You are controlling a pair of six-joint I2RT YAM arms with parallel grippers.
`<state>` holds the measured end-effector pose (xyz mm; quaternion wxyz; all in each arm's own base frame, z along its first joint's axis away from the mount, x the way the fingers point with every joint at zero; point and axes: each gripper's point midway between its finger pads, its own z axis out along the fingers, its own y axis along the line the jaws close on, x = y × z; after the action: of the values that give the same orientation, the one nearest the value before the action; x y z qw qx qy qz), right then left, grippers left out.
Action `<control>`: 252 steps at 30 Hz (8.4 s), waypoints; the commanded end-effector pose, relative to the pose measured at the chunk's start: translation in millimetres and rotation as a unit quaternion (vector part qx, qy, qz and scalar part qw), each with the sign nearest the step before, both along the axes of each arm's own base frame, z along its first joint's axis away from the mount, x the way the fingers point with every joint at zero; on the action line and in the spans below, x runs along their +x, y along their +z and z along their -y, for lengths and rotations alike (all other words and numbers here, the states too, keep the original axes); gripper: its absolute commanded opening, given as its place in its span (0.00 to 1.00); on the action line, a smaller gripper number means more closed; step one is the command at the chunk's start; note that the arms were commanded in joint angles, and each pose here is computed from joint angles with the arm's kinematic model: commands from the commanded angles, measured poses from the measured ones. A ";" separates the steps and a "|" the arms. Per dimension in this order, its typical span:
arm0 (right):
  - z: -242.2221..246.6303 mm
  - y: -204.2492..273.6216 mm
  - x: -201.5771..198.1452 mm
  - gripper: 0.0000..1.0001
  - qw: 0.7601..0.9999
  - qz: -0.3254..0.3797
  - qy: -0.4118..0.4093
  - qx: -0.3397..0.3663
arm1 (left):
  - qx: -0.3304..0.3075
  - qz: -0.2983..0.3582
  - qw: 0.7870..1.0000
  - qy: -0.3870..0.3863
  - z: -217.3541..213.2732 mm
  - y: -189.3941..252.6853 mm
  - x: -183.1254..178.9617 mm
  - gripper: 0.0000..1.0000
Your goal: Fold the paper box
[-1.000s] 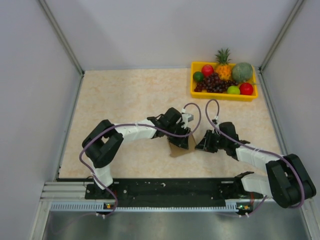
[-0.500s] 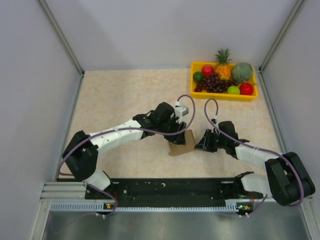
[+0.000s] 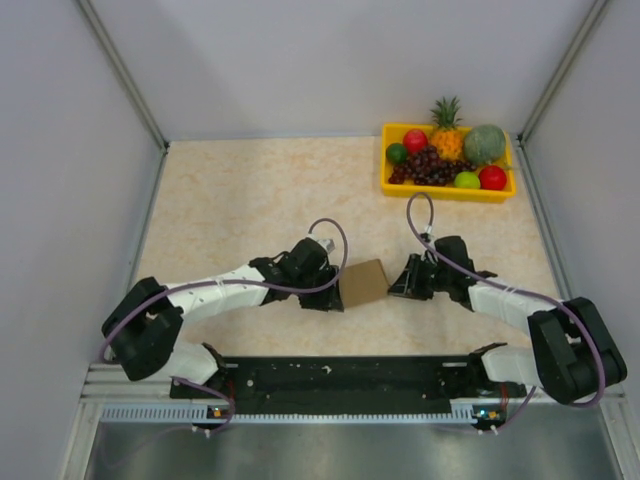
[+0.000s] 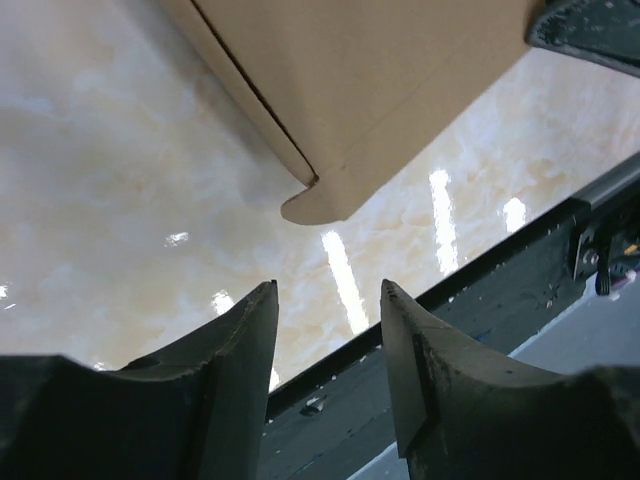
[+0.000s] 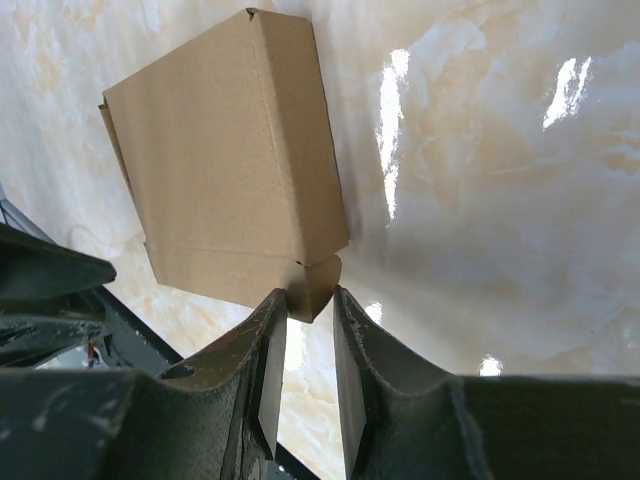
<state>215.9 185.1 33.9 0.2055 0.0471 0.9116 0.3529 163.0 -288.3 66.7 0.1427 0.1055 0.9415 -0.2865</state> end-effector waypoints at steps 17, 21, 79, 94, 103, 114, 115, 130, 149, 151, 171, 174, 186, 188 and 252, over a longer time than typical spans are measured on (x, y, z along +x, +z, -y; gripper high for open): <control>-9.9 22.9 23.3 0.33 0.995 0.054 0.082 -0.030 | -0.026 -0.002 0.999 0.043 30.6 -3.1 31.2 0.39; -14.4 21.1 25.3 0.31 0.995 0.050 0.087 -0.020 | -0.022 -0.002 0.999 0.050 30.2 -4.8 33.2 0.40; -46.5 26.5 13.5 0.23 0.993 -0.034 0.020 0.107 | -0.166 0.059 0.977 0.118 33.4 13.5 55.4 0.21; -36.7 17.4 17.5 0.31 0.996 -0.029 0.036 0.074 | -0.104 0.041 0.990 0.088 12.8 -15.0 43.4 0.31; -43.3 23.4 16.0 0.27 0.992 -0.039 0.033 0.112 | -0.122 0.035 0.989 0.082 14.5 -11.4 41.6 0.32; -42.9 15.0 14.9 0.00 0.987 -0.073 -0.003 0.144 | -0.126 0.029 0.988 0.082 12.6 -12.4 40.0 0.11; -41.2 14.2 16.1 0.00 0.987 -0.074 -0.007 0.145 | -0.126 0.031 0.988 0.082 12.8 -11.0 40.2 0.11; -19.3 24.1 19.0 0.55 0.997 0.004 0.067 0.033 | -0.076 0.083 0.993 0.027 -18.2 12.1 23.1 0.74; -15.2 31.9 25.5 0.59 0.993 0.075 0.091 -0.014 | -0.021 0.117 0.993 -0.012 -12.1 14.2 58.8 0.70; -12.5 38.3 25.2 0.59 0.992 0.088 0.090 -0.025 | -0.014 0.127 0.992 -0.011 -17.6 11.2 55.9 0.70; -93.0 81.8 -49.3 0.56 0.952 0.256 0.158 0.064 | -0.102 0.119 0.983 0.092 -15.9 48.4 145.3 0.75; -94.2 69.2 -54.6 0.56 0.964 0.210 0.132 0.095 | -0.060 0.081 0.993 0.057 -6.0 26.4 161.3 0.73; -87.4 52.7 -16.2 0.61 0.975 0.138 0.072 0.157 | -0.101 0.045 0.994 -0.009 13.0 -6.5 141.5 0.61; -83.5 60.2 1.3 0.61 0.973 0.146 0.060 0.166 | -0.103 0.047 0.993 -0.012 12.3 -5.9 132.8 0.61; -67.2 54.8 -26.5 0.39 0.951 0.240 0.172 0.090 | -0.039 0.053 0.994 -0.084 57.6 -12.5 69.4 0.13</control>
<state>200.9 230.9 82.0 0.3380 -0.0958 0.8188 0.4540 225.6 -338.8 59.2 0.1574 0.1967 0.9134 -0.3198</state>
